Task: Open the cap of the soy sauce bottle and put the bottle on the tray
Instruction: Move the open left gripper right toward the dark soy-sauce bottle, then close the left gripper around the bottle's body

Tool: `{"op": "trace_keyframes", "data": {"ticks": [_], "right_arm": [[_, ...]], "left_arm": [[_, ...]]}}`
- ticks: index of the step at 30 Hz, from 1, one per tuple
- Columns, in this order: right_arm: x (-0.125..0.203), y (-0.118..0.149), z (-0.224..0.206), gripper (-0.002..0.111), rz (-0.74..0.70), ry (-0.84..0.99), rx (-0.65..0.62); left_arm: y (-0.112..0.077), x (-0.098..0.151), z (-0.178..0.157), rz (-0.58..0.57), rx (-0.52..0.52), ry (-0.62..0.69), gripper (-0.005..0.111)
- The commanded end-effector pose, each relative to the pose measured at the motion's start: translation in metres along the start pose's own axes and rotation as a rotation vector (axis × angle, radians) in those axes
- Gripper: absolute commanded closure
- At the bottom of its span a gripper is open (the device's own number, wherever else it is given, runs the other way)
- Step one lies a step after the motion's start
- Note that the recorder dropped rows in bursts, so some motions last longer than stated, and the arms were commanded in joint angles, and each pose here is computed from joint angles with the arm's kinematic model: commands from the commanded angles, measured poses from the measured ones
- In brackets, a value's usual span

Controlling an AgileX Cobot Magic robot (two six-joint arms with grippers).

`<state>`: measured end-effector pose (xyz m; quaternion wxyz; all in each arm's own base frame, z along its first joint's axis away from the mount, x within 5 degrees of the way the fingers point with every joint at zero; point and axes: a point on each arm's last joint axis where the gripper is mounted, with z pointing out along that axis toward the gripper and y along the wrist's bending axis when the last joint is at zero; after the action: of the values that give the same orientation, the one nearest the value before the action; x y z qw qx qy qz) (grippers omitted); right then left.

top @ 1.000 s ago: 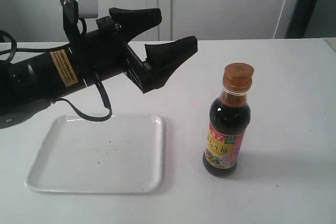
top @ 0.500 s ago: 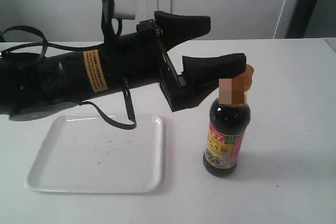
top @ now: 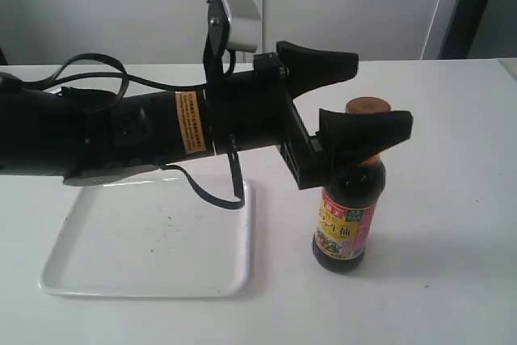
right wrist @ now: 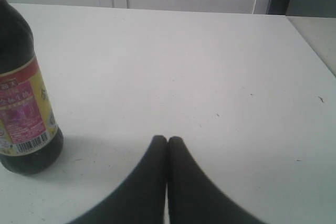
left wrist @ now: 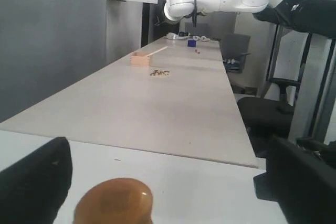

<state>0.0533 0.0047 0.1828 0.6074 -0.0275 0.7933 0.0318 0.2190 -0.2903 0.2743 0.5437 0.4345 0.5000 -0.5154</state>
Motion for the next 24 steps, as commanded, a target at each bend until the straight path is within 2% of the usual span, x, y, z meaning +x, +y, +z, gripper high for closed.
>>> {"op": "trace_keyframes", "data": {"ticks": [1, 16, 24], "right_arm": [[0.001, 0.000, 0.000, 0.108, 0.007, -0.001, 0.008], [0.001, 0.000, 0.000, 0.108, 0.007, -0.001, 0.008], [0.001, 0.000, 0.000, 0.108, 0.007, -0.001, 0.008]], "left_arm": [[-0.006, 0.006, 0.008, -0.012, 0.039, 0.005, 0.002], [0.004, 0.029, 0.019, -0.044, 0.037, 0.044, 0.002], [0.007, 0.028, 0.023, -0.011, 0.039, 0.036, 0.002]]}}
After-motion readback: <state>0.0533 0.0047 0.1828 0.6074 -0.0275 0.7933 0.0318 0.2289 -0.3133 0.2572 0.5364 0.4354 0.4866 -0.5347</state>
